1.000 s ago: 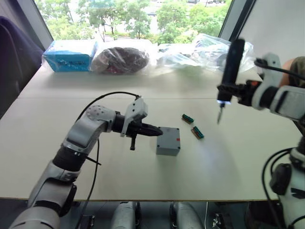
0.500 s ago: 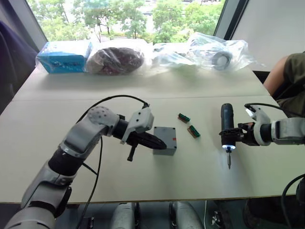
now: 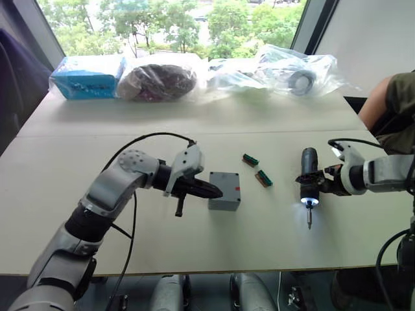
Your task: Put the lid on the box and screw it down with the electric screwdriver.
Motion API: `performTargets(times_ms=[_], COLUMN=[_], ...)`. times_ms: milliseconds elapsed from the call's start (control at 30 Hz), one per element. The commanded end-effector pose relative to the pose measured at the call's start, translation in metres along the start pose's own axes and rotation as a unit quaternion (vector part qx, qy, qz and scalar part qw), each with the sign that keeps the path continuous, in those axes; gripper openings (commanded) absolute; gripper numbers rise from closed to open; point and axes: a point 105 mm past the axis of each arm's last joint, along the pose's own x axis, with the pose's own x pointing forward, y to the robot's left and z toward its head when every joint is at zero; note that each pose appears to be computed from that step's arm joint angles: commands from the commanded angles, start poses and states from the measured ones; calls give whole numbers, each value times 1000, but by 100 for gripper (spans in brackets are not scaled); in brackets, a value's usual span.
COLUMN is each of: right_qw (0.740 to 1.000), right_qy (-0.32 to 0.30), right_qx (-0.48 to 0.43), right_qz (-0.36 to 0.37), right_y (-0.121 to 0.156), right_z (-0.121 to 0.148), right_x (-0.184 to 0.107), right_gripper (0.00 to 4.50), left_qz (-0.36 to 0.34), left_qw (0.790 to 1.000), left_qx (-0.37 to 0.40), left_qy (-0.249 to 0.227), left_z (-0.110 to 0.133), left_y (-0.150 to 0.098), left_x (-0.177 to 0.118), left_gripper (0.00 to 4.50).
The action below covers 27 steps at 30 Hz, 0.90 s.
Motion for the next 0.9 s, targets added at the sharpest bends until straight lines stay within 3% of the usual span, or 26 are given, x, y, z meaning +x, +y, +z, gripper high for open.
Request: performTargets(times_ms=[33, 167, 233, 367, 600, 900], right_qw=[994, 942, 916, 889, 877, 874], right_qy=[-87, -236, -272, -207, -8, 6], right_qx=[-65, -238, -288, -336, -349, -376], right_qz=[-22, 27, 61, 232, 330, 308], right_y=[3, 30, 39, 70, 78, 67], right_z=[25, 44, 38, -30, -142, -155], right_x=[-29, -66, -78, -85, -59, -42], right_gripper=[448, 448, 448, 448, 448, 448], left_qz=[56, 107, 129, 157, 103, 86], left_qw=[998, 990, 984, 975, 964, 959], left_qx=[0, -63, -93, -151, -243, -269], left_qy=[-23, -71, -82, -36, 33, 13], left_z=[8, 11, 8, -21, -65, -67], left_y=[10, 9, 7, -11, -68, -87], left_x=[-19, -45, -57, -78, -76, -60], left_gripper=[0, 0, 0, 0, 0, 0])
